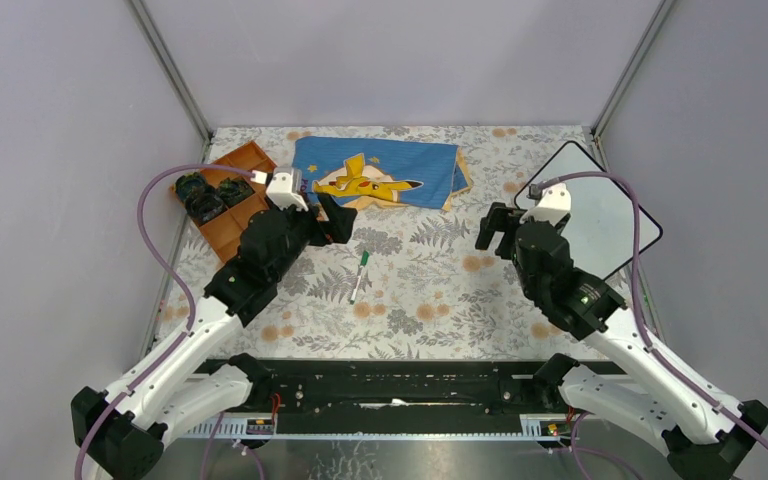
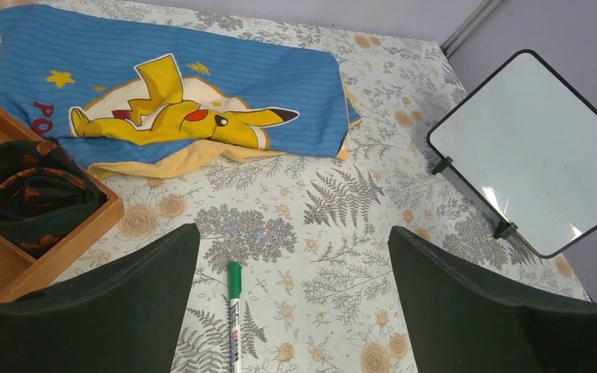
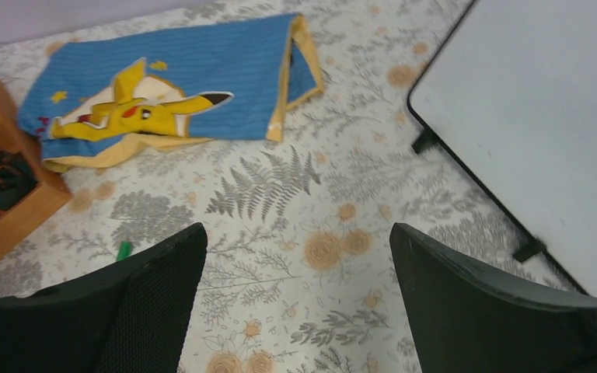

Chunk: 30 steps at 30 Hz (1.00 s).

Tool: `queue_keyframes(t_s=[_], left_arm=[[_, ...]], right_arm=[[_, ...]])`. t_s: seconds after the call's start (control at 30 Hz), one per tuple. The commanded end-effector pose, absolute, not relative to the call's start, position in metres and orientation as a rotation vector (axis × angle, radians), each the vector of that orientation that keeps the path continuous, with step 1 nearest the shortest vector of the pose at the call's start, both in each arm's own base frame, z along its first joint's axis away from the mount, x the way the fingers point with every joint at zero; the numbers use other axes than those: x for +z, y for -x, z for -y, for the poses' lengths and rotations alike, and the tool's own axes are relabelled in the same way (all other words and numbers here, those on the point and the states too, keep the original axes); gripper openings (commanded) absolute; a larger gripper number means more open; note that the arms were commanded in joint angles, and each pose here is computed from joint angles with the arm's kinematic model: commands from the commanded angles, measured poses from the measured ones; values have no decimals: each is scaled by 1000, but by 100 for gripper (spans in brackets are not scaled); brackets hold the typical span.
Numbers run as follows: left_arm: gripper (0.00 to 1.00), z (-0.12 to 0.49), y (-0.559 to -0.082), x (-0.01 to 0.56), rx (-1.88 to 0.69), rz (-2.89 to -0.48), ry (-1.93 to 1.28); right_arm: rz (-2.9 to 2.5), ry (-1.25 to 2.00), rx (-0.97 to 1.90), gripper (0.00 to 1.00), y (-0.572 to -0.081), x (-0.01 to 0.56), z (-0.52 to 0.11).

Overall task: Write a sentence on the whiteboard
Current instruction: Move the whiteboard to the center of the board.

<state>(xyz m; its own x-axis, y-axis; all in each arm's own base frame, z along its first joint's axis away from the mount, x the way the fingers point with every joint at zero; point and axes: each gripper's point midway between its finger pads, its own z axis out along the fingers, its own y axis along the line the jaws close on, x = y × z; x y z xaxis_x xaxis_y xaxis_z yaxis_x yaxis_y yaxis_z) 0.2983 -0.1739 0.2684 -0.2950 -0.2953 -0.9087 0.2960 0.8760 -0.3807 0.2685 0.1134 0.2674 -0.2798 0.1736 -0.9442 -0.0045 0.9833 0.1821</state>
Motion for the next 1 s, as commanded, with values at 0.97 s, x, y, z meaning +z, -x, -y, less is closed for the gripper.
queue_keyframes(t_s=[0.97], left_arm=[[99,168,-293,292,-596,-1702,75]], right_arm=[[-1950,-897,-356,68,-360,91,-40]])
